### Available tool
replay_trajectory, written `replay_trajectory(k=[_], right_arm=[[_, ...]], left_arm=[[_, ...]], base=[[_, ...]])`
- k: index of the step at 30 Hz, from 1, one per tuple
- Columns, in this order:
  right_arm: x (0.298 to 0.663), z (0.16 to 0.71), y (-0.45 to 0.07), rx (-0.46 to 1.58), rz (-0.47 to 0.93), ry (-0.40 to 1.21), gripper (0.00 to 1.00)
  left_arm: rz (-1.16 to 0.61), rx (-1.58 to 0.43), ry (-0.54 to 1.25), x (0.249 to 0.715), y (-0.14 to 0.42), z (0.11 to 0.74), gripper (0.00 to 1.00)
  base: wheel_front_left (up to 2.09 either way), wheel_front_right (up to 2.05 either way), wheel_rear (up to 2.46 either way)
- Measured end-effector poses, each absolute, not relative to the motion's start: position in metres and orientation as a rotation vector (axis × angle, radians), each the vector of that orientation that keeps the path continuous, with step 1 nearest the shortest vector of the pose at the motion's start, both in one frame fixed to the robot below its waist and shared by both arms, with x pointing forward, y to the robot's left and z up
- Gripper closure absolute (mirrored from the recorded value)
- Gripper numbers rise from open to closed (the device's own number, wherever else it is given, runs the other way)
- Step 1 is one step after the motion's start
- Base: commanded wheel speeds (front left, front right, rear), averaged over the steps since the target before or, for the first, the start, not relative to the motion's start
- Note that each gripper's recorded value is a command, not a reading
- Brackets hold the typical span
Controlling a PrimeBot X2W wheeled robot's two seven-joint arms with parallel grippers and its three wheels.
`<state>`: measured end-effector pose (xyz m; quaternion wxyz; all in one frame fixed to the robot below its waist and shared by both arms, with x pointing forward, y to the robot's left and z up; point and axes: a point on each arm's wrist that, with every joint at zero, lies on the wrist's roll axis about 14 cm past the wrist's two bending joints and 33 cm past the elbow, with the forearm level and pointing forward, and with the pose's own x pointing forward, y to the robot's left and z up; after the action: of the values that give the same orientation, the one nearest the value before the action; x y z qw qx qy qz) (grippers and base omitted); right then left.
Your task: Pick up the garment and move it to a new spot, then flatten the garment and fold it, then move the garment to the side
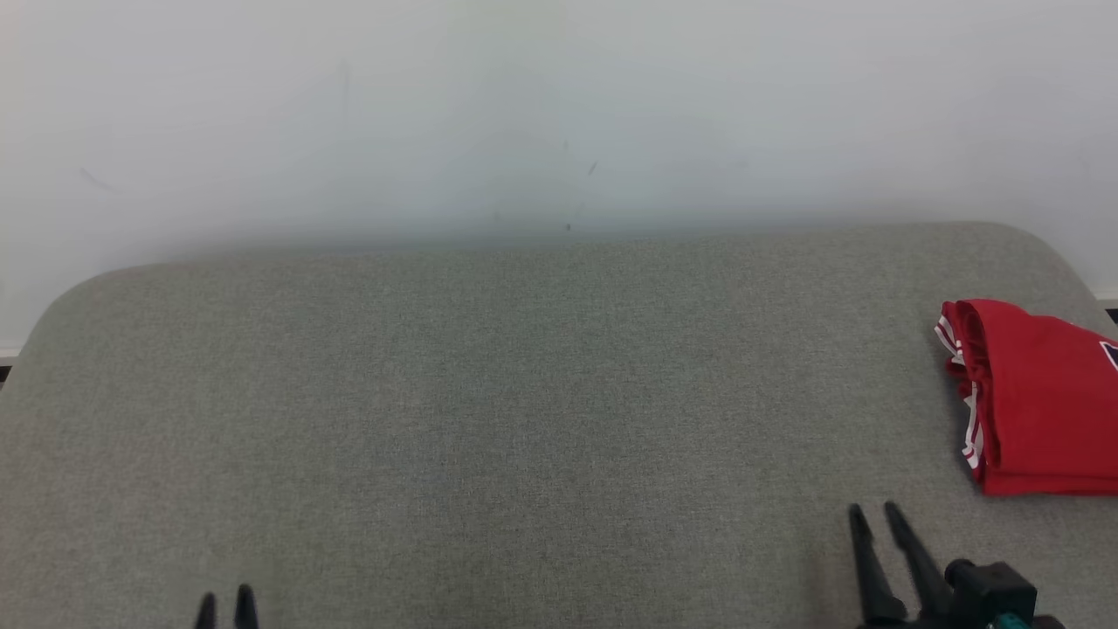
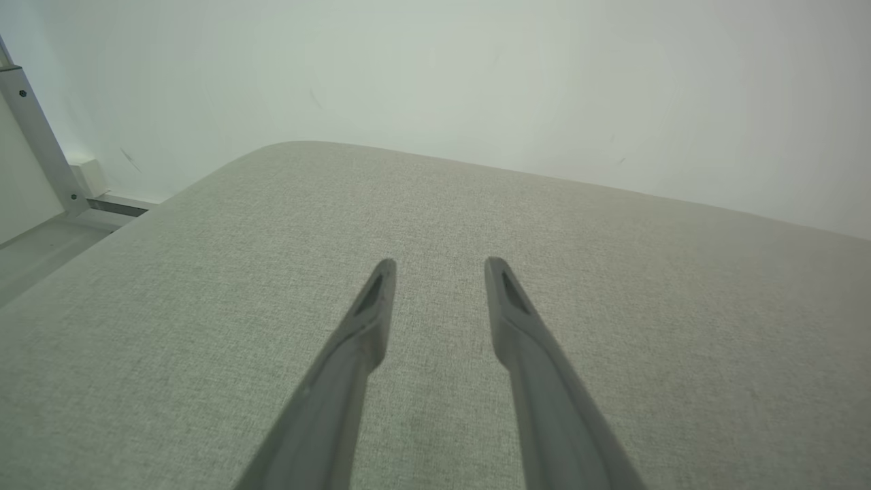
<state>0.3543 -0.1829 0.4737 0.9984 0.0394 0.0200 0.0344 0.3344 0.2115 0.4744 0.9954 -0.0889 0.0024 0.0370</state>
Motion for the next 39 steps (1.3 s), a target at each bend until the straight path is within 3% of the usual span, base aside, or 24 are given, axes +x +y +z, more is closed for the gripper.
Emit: replay_trajectory(k=[6,39], right_arm=[[0.342,0.448,-0.185,0.119,0.048,0.127,1.0],[0.357,0.463,-0.2,0.666,-0.07,0.105,1.0]], left_arm=[[0.092,-0.222,0.072,0.329,0.211,0.455,1.0],[0.149,-0.737,0.073,0.348,0.214,0.462,1.0]], base=[[0.0,0.0,0.0],[0.0,0.0,0.0]])
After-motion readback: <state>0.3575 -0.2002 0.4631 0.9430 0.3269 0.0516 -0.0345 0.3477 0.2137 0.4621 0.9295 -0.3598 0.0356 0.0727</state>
